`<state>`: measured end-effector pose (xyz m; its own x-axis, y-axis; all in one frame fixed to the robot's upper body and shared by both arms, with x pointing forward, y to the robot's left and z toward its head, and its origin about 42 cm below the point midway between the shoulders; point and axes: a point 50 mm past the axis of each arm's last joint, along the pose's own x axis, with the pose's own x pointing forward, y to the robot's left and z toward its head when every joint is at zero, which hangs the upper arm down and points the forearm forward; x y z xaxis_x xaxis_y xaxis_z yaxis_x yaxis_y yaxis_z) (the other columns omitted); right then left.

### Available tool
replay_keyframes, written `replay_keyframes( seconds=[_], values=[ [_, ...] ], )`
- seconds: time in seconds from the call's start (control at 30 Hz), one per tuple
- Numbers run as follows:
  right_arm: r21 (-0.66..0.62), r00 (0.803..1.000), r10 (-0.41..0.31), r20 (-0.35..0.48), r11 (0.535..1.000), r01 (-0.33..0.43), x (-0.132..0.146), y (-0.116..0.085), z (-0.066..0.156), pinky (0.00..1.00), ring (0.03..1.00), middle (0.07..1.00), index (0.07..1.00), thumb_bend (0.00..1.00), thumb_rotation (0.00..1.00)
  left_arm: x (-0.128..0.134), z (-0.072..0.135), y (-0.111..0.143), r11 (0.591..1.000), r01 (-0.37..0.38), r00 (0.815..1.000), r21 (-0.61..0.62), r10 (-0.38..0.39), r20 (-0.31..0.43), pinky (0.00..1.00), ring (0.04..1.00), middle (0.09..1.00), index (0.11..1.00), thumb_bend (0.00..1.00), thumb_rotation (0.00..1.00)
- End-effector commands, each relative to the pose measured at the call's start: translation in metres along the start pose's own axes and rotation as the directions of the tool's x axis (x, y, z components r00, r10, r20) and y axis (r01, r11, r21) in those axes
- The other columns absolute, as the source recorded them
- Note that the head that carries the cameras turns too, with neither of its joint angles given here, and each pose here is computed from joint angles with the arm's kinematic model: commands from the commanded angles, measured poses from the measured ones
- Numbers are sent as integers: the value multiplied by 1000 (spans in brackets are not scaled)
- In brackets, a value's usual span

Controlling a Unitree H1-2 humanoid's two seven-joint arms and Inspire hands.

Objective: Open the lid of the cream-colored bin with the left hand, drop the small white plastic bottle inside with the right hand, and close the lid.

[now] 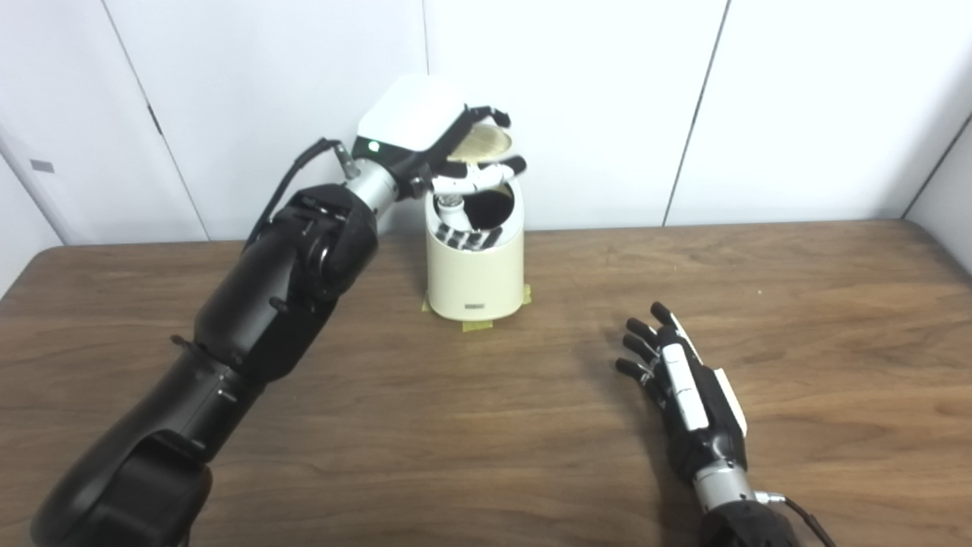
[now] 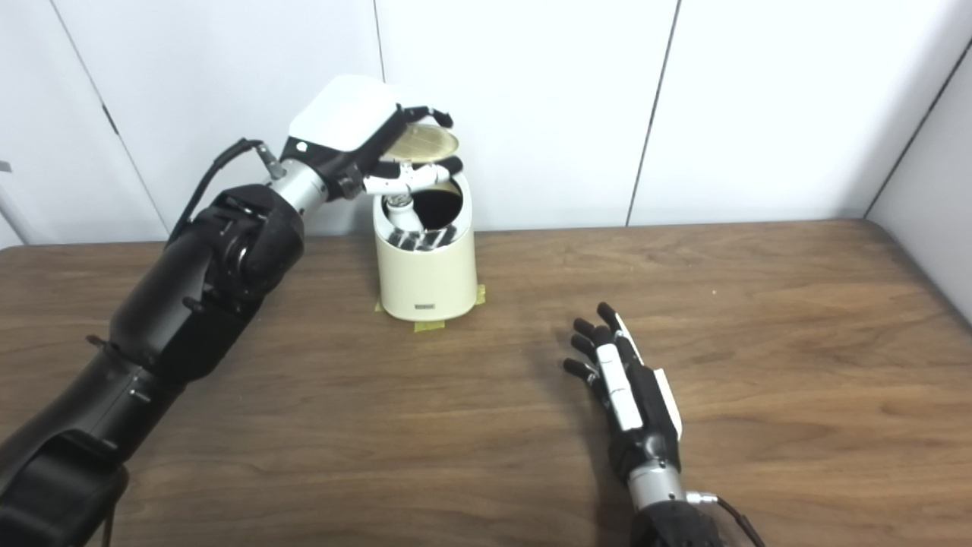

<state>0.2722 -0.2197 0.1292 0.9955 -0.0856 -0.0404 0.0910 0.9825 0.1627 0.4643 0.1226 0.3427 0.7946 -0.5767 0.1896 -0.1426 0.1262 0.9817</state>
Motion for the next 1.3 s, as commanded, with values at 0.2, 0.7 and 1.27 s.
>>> replay_keyframes(
  seconds=[0.2,0.7,1.27],
  values=[
    [44,999,-3,51,999,0,7,-1,15,762,853,851,939,503,810,-6,5,22,998,-24,1000,59,25,-6,767,829,801,780,530,835],
    [26,998,-32,56,999,31,10,-11,16,772,822,836,936,506,770,-13,-5,12,999,37,998,29,-35,-53,776,867,841,793,533,842],
    [-12,999,-16,46,1000,16,9,-12,16,737,810,835,937,517,594,-25,-8,-13,999,36,998,-24,-37,-56,712,787,827,816,536,736]
  ],
)
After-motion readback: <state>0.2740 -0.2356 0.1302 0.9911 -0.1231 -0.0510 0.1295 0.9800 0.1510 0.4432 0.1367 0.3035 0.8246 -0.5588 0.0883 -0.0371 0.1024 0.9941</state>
